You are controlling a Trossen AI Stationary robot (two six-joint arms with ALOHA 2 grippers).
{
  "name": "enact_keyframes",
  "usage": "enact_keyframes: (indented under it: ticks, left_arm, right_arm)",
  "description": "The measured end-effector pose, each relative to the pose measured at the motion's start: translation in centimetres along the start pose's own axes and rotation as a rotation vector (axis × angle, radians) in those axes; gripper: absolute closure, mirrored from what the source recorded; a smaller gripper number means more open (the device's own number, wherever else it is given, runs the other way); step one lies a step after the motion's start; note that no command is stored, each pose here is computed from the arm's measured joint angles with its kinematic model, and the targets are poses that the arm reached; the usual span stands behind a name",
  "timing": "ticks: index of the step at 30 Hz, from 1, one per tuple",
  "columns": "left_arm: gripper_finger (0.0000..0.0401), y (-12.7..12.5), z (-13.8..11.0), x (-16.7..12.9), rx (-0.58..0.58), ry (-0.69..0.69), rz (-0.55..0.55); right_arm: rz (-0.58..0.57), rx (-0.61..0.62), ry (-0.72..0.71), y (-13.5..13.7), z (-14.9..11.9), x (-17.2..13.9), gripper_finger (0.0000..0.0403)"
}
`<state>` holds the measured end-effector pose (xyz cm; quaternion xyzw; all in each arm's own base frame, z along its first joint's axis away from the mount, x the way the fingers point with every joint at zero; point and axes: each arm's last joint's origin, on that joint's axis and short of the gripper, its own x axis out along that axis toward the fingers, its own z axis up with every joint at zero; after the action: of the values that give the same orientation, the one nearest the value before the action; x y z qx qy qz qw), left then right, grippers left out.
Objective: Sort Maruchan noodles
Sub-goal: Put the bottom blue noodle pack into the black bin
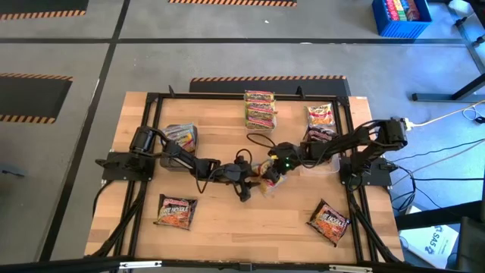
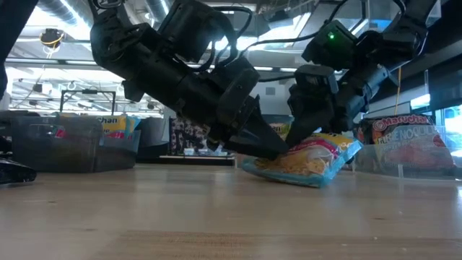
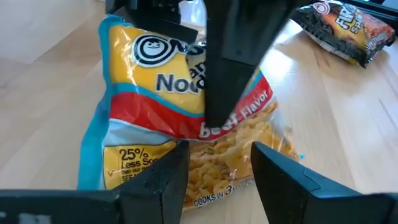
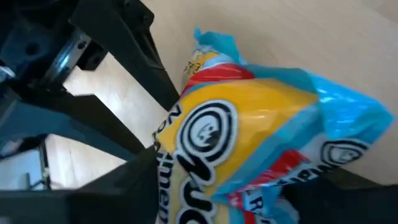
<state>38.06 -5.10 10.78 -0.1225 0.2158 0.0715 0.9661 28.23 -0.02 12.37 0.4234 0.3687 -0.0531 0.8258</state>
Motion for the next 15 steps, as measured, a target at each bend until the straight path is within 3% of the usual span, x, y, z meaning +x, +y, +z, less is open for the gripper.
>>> enact_keyframes:
  ticks: [8, 15]
  left_arm:
    - [0.0234, -0.3, 2.1, -2.4, 0.0, 0.089, -0.002]
    - [0.0234, -0.1, 4.8, -7.1, 0.049, 0.226, 0.054]
  right_arm:
    - [0.031, -0.14, 0.009, 0.2, 0.1, 0.0, 0.0269]
    - [0.062, -0.299, -0.008, 0.9, 0.4, -0.8, 0.0308]
